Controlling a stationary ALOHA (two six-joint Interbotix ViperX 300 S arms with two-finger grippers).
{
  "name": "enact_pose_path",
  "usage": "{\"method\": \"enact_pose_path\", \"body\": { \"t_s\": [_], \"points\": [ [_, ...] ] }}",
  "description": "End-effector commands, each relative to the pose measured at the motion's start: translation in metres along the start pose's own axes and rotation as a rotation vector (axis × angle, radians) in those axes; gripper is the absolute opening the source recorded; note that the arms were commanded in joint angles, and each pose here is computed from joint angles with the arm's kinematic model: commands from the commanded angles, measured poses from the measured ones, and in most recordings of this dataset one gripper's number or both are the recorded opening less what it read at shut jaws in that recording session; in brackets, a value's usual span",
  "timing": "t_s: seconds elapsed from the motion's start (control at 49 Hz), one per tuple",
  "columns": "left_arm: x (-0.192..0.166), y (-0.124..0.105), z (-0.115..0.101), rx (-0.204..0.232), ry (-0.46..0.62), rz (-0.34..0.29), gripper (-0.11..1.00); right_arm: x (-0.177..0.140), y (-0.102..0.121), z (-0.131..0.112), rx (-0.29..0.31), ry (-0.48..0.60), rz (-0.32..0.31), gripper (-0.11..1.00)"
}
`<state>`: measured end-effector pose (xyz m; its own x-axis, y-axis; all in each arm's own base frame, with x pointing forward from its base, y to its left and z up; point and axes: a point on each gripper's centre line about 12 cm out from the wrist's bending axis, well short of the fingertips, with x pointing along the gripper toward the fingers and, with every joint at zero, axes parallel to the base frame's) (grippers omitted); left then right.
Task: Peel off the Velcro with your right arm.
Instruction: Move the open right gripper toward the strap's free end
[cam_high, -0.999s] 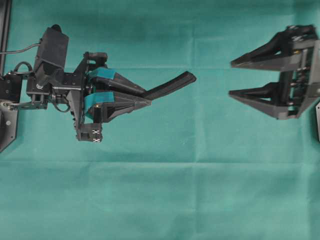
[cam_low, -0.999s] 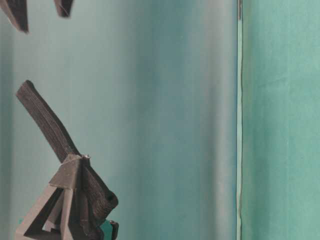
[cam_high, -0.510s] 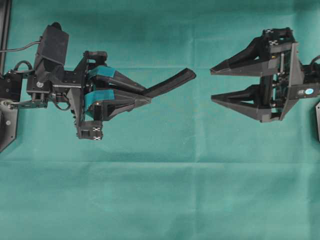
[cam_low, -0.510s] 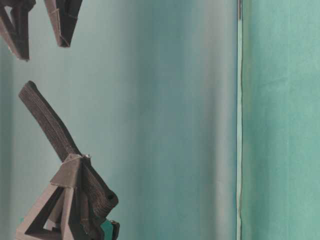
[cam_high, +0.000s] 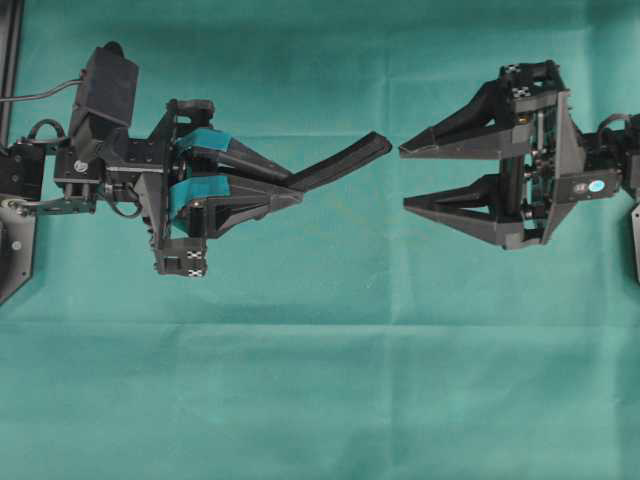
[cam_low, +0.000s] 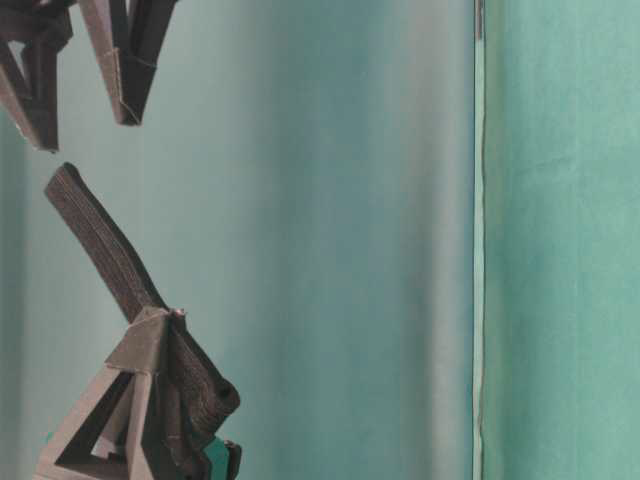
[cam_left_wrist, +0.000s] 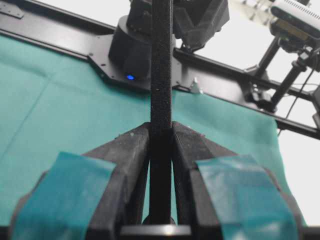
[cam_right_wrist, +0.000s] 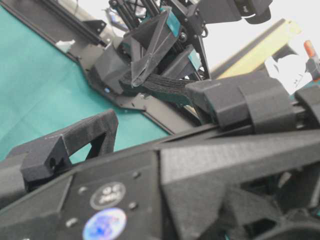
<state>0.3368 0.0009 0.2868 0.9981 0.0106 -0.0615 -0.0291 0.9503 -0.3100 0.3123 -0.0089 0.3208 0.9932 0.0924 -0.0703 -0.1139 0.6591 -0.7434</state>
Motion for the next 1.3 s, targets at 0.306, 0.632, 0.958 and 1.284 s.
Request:
{"method": "enact_pose_path", "body": {
  "t_s": [0.306,0.632,0.958,1.284],
  "points": [
    [0.0011,-0.0017,0.0086,0.003,-0.026,-0.005,0.13,0.0026,-0.0092,0.0076,-0.007,-0.021,-0.021,0.88],
    [0.0011,-0.0017,0.0086,0.003,-0.026,-0.005,0.13,0.0031,-0.0103,0.0055,-0.006,-0.012,-0.023,0.88],
    [0.0011,-0.0017,0.0086,0.003,-0.026,-0.005,0.13,0.0083,-0.0103,0.002,-0.002,0.0,-0.018,0.88],
    [0.0008,-0.0023,0.0086,0.003,-0.024,-0.006,0.13,0.0094,-0.0095,-0.0008,0.002,0.02,-0.013,0.88]
  ]
}}
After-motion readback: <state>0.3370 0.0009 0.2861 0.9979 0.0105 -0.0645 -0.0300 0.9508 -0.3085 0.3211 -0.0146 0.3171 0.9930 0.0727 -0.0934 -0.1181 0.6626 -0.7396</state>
